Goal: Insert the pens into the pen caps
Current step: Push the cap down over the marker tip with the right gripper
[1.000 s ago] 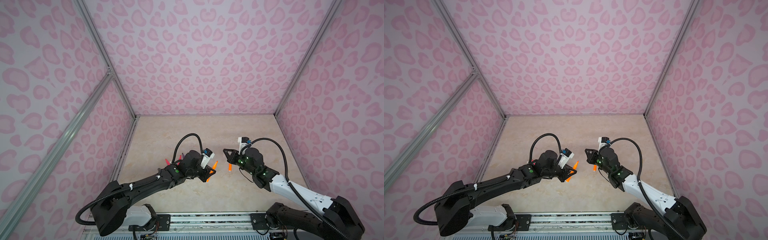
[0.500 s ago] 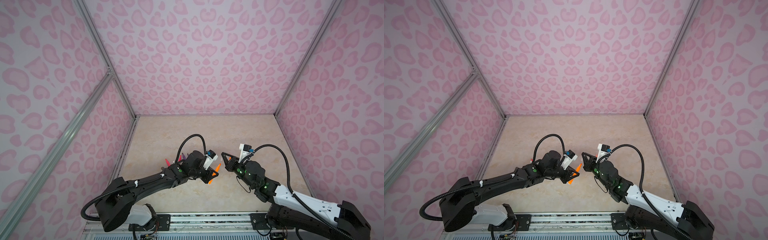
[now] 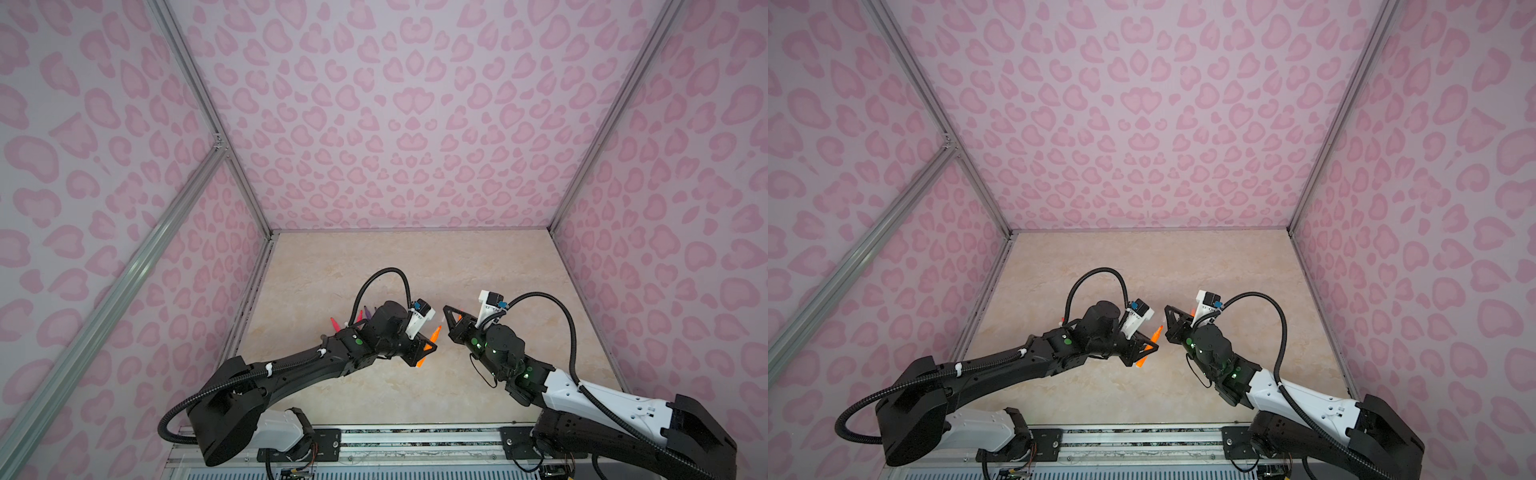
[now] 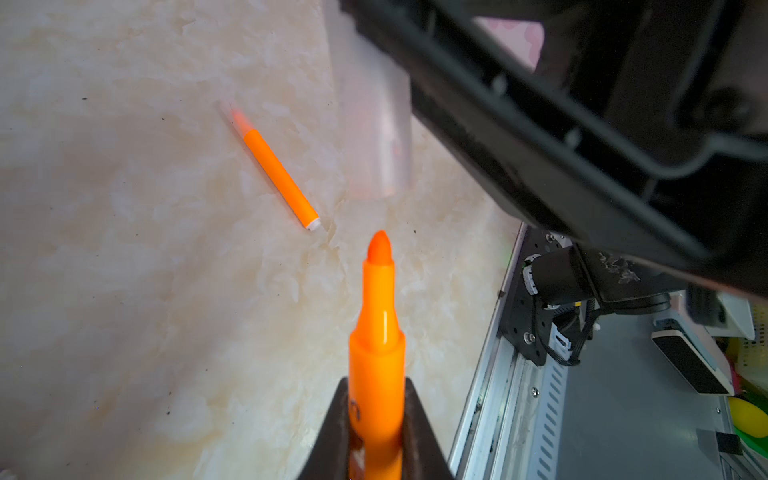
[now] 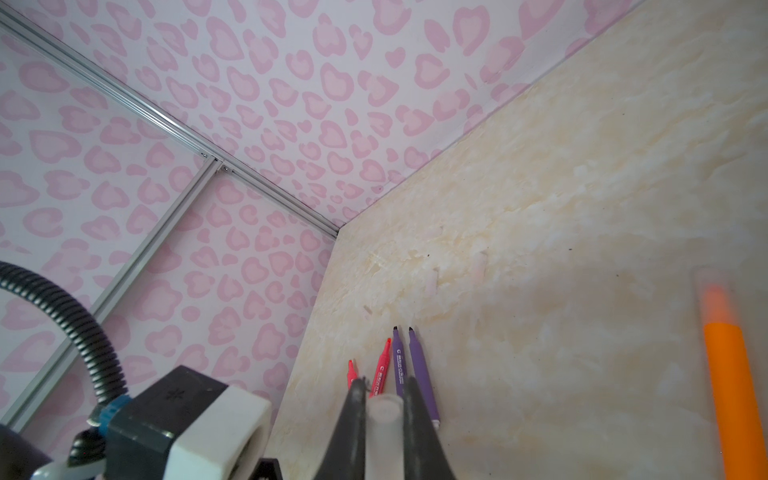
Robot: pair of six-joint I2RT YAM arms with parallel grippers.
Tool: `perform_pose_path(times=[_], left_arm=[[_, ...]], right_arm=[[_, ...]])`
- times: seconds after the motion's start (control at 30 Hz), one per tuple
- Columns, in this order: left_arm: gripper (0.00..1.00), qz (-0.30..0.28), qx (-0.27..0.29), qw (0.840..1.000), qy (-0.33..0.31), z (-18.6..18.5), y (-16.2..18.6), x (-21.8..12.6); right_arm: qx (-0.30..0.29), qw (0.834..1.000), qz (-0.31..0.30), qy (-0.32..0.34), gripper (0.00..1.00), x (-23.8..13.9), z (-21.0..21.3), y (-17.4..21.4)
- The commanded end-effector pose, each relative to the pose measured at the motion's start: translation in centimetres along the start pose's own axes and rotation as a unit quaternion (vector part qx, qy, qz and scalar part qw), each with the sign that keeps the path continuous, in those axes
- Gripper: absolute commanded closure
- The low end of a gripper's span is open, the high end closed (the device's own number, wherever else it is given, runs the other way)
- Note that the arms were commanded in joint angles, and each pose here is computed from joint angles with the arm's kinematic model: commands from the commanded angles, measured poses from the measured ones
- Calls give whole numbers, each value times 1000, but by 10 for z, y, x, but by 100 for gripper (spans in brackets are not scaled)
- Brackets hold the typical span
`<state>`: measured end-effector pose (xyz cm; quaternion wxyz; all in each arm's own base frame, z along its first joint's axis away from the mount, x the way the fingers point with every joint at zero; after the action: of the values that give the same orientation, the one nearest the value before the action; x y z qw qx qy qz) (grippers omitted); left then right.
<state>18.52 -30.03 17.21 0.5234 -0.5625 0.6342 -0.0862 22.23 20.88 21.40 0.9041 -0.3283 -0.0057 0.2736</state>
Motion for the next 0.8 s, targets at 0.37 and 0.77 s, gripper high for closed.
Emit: perform_pose_path(times=[0.37, 0.77], left_arm=[[96, -26, 3, 999, -22, 4, -8, -4], [96, -43, 4, 998, -42, 7, -9, -11]], right_arm=[[21, 1000, -15, -3, 100, -1, 5, 6], [26, 999, -19, 4, 100, -1, 6, 17]])
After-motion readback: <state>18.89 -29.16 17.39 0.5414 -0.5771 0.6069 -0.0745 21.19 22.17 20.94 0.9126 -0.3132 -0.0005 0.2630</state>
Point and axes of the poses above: each gripper's point midway between its finger pads, its own x axis out along the fingers, its own z axis along the line the jaws close on, y = z × x, the point moved 5 cm from there along -x, back along the fingers, and after that the axes turned 2 degrees about x, right-handed, at the moved point
